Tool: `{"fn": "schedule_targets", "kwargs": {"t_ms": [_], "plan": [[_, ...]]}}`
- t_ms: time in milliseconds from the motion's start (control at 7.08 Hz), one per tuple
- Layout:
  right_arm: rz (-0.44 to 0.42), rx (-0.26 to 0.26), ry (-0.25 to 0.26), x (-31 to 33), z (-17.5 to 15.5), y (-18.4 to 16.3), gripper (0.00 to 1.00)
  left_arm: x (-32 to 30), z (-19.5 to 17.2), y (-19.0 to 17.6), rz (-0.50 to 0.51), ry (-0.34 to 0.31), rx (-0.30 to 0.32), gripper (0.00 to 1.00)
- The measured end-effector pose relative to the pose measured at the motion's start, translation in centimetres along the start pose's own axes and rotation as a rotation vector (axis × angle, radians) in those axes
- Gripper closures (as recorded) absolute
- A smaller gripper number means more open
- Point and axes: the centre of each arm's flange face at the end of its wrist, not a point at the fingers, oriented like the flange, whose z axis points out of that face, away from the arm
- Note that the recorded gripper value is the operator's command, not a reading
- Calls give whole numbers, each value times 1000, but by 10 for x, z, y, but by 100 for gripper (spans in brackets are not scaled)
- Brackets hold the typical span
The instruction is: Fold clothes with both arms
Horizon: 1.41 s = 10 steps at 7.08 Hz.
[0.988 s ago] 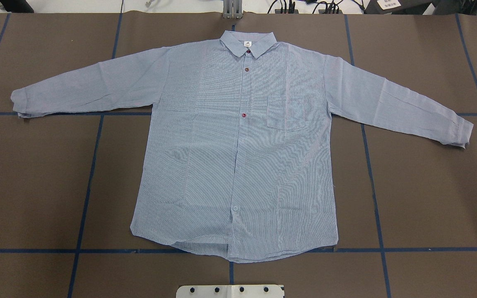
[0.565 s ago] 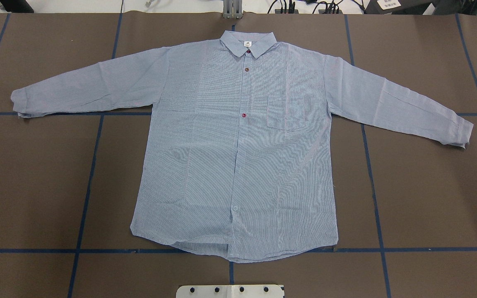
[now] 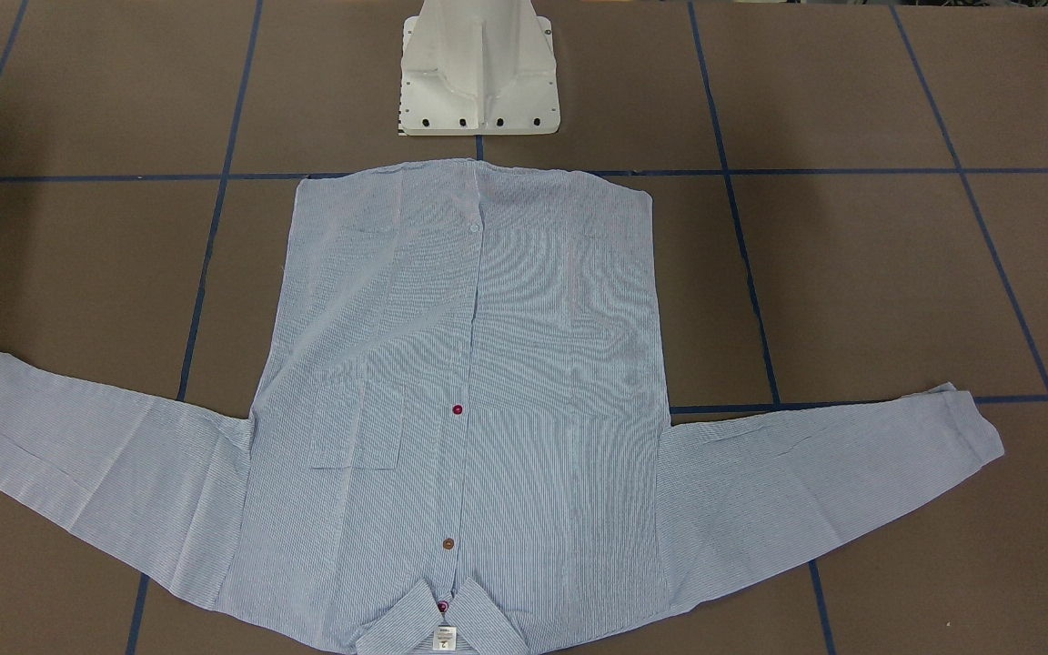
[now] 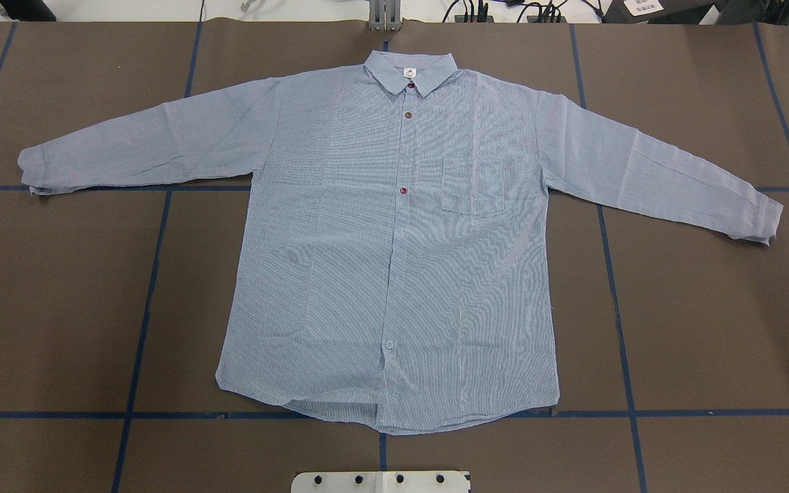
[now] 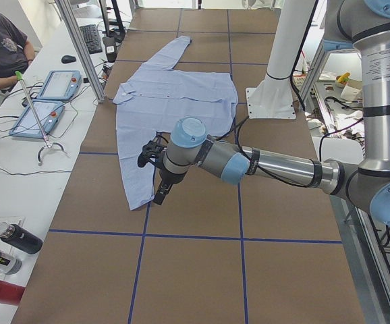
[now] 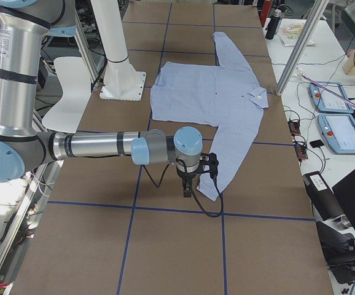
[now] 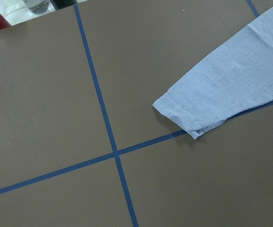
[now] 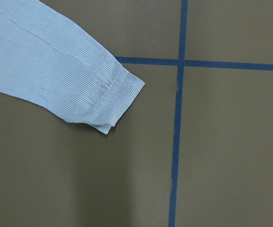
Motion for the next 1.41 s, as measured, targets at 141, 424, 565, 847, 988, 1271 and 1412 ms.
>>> {"fn": "schedule_targets", "kwargs": {"t_ms": [141, 424, 565, 847, 988, 1271, 1412], "plan": [[30, -5, -5, 0, 9, -6, 3, 0, 0, -1, 12, 0, 10, 0], [137, 21, -11, 1, 46, -30, 8, 1, -1, -2, 40, 0, 40, 0], [206, 46, -13, -5, 67, -40, 8, 3, -3, -2, 52, 1, 53, 0], [371, 94, -6, -36, 102, -54, 6, 4, -4, -3, 61, 1, 66, 0], [418, 99, -9, -44, 112, -61, 2, 4, -4, -4, 61, 1, 68, 0], [422, 85, -11, -56, 132, -68, 0, 4, -4, -4, 61, -1, 68, 0], [411, 84, -14, -58, 138, -69, 0, 4, -4, -4, 61, -1, 68, 0]]}}
